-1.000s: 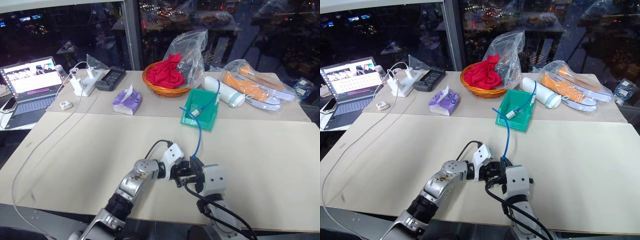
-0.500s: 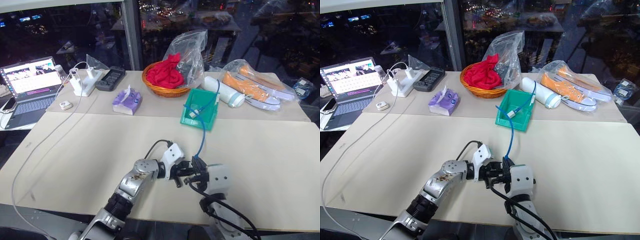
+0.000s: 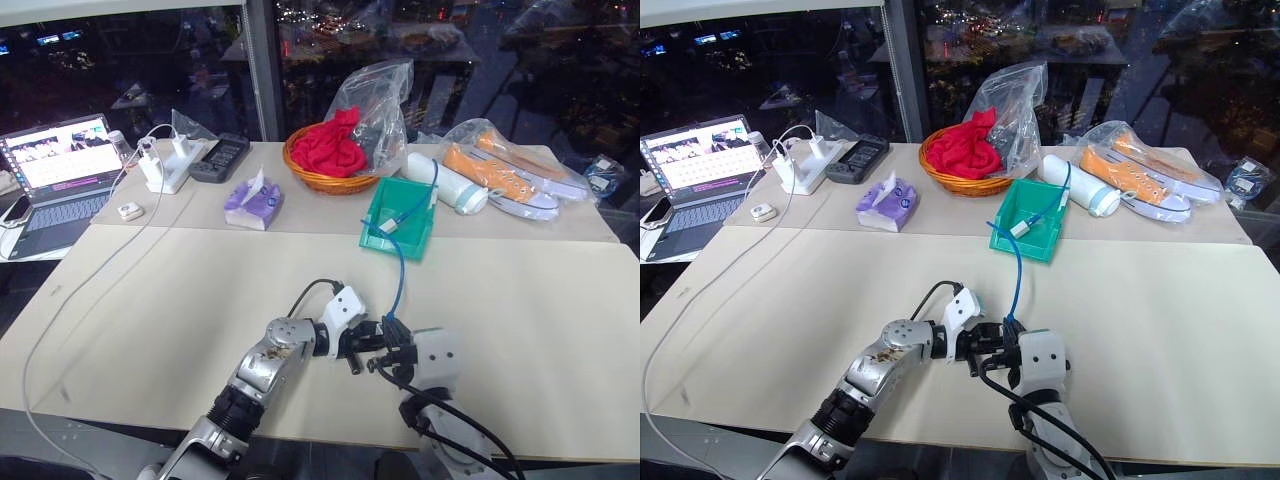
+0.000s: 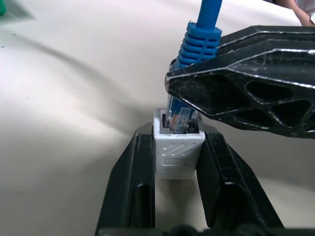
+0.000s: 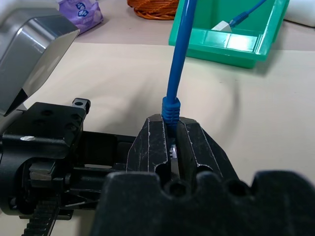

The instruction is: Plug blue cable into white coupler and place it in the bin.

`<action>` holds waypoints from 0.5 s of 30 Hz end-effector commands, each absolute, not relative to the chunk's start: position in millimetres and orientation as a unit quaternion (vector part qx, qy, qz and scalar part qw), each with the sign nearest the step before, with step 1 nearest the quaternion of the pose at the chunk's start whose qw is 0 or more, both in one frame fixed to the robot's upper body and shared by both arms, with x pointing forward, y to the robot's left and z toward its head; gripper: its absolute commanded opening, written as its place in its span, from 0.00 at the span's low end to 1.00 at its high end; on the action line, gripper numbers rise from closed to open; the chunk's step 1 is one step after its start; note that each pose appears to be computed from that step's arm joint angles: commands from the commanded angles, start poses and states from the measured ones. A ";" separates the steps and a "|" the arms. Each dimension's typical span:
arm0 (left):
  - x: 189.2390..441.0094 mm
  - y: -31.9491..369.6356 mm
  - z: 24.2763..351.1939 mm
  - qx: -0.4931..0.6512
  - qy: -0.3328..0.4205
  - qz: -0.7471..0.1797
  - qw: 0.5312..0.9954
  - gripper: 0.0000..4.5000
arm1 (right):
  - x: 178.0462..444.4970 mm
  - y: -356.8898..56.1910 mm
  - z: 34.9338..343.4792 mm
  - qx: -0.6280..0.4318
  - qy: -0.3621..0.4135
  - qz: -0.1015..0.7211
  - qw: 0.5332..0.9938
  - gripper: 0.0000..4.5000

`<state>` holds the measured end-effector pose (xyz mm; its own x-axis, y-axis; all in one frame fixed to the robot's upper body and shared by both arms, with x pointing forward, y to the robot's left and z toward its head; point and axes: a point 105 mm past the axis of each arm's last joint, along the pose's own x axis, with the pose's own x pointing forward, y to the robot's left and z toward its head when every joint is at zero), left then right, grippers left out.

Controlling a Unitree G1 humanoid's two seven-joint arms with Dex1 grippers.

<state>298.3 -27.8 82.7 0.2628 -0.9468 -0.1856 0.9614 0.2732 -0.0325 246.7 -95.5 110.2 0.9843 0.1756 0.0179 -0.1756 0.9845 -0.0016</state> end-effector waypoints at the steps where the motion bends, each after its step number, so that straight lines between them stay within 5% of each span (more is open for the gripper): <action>1: 296.9 -31.3 93.1 0.041 0.063 -0.607 0.792 0.15 | 244.8 -82.5 105.7 0.014 0.005 0.110 0.994 0.00; 15: 297.5 -29.9 93.9 0.042 0.062 -0.603 0.795 0.15 | 238.0 -82.4 54.4 0.052 0.173 0.127 0.975 0.00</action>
<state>299.4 -25.5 80.1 0.2734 -0.9415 -0.1969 0.9577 0.2855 -0.0354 250.2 -94.6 102.0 0.9753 0.1944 -0.1052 -0.1851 0.9784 0.0919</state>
